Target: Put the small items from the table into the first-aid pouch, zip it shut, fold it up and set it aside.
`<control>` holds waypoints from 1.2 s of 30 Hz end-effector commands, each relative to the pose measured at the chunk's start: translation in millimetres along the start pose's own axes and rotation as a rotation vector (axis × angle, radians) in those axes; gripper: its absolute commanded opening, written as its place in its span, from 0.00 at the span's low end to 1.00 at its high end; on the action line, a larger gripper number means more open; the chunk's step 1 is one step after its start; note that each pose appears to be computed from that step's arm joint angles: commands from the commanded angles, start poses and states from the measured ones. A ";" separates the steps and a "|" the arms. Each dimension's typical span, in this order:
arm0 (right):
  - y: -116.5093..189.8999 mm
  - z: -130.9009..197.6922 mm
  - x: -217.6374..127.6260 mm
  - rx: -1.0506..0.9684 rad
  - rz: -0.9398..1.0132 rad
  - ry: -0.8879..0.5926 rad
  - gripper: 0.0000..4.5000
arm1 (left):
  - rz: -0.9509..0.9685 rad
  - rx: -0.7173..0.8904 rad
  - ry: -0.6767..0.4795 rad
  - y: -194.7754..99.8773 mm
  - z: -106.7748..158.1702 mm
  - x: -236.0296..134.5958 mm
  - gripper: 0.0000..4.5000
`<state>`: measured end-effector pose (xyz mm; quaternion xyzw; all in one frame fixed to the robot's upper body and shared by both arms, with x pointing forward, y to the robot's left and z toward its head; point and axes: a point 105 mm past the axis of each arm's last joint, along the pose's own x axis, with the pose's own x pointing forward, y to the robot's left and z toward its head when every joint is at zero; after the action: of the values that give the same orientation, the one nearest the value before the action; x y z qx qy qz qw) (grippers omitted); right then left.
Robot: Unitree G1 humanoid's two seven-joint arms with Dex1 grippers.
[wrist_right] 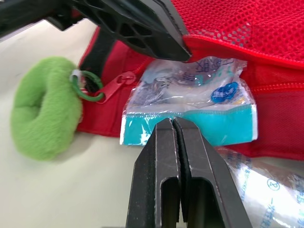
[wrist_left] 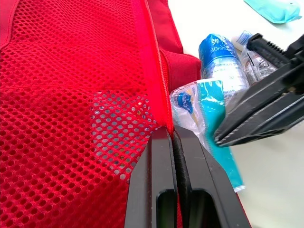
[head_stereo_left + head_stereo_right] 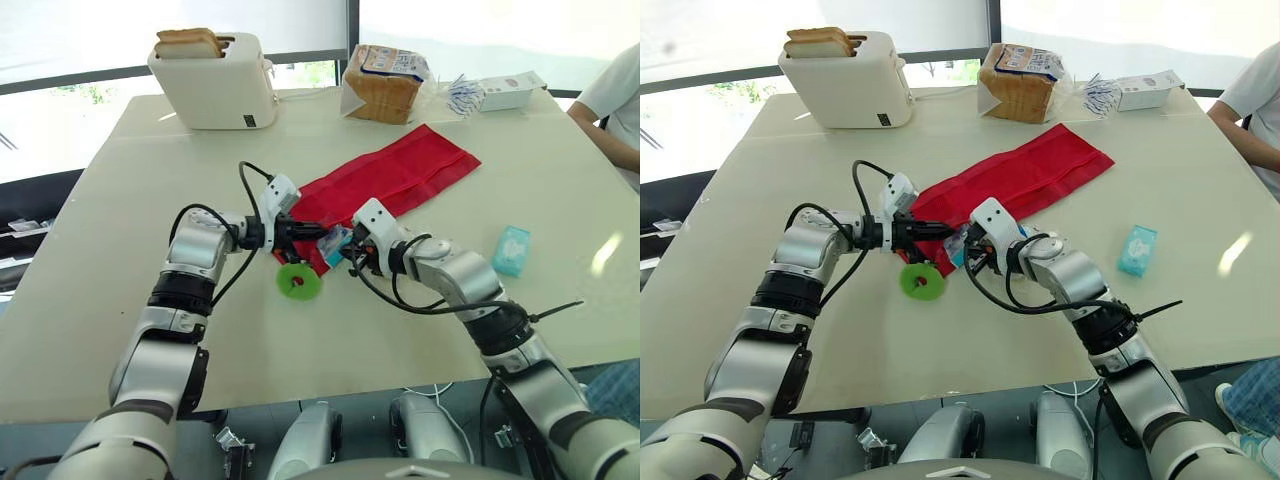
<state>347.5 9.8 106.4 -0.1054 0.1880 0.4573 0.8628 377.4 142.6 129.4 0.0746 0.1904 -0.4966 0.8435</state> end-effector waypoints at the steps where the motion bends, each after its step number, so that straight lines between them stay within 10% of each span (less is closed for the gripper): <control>1: -2.6 13.3 6.0 -0.037 -0.020 -0.032 0.01 | -0.006 0.038 -0.032 -2.0 11.8 -5.9 0.00; 36: 12.2 18.3 47.0 -0.060 0.021 -0.077 0.01 | -0.014 0.028 -0.030 -10.1 5.8 -6.7 0.00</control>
<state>362.3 52.6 100.6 -0.1115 0.1575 0.4783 0.8567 370.9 146.6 127.2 0.0759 0.1920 -0.4904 0.8467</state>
